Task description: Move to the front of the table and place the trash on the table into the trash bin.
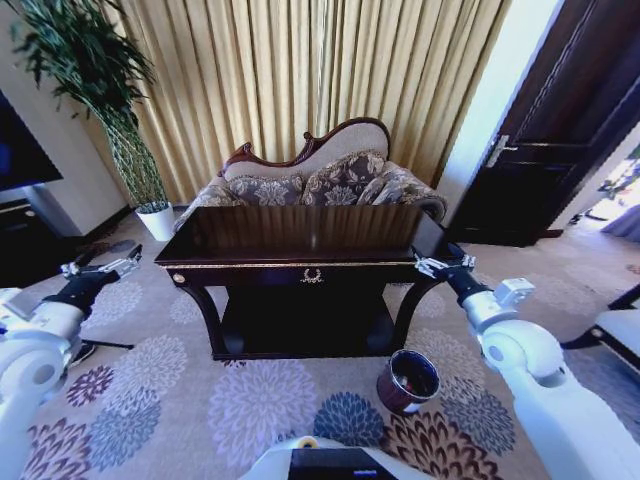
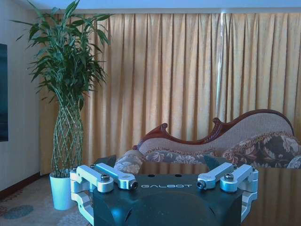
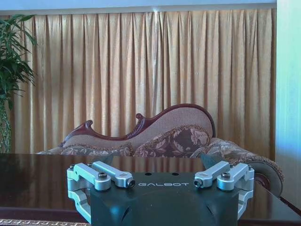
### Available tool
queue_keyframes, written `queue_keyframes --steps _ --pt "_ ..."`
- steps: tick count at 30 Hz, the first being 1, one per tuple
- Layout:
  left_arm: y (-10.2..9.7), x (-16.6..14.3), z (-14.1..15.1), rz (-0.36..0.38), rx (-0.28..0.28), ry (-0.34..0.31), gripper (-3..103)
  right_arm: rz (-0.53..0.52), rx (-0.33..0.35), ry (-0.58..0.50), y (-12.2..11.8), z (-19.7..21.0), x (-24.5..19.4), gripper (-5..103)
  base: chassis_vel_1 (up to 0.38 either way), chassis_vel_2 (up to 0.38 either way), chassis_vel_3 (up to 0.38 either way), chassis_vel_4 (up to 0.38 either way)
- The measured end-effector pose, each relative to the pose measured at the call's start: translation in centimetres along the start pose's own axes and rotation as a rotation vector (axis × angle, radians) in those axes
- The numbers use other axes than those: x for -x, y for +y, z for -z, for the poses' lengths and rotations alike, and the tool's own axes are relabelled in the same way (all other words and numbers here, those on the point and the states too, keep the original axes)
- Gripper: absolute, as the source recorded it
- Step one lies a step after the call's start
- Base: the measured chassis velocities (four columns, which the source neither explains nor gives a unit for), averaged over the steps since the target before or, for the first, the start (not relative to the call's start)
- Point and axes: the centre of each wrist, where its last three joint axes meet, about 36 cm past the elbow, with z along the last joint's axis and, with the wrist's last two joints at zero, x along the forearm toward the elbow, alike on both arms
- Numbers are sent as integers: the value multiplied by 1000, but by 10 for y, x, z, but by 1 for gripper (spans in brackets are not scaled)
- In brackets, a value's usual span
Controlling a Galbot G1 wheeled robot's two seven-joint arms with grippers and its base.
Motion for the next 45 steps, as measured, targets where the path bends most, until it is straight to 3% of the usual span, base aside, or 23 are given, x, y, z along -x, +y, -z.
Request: queue_keyframes --steps 45 --pt "-2 -6 3 -3 5 -6 100 -4 3 -7 -5 5 -6 100 113 -115 -119 114"
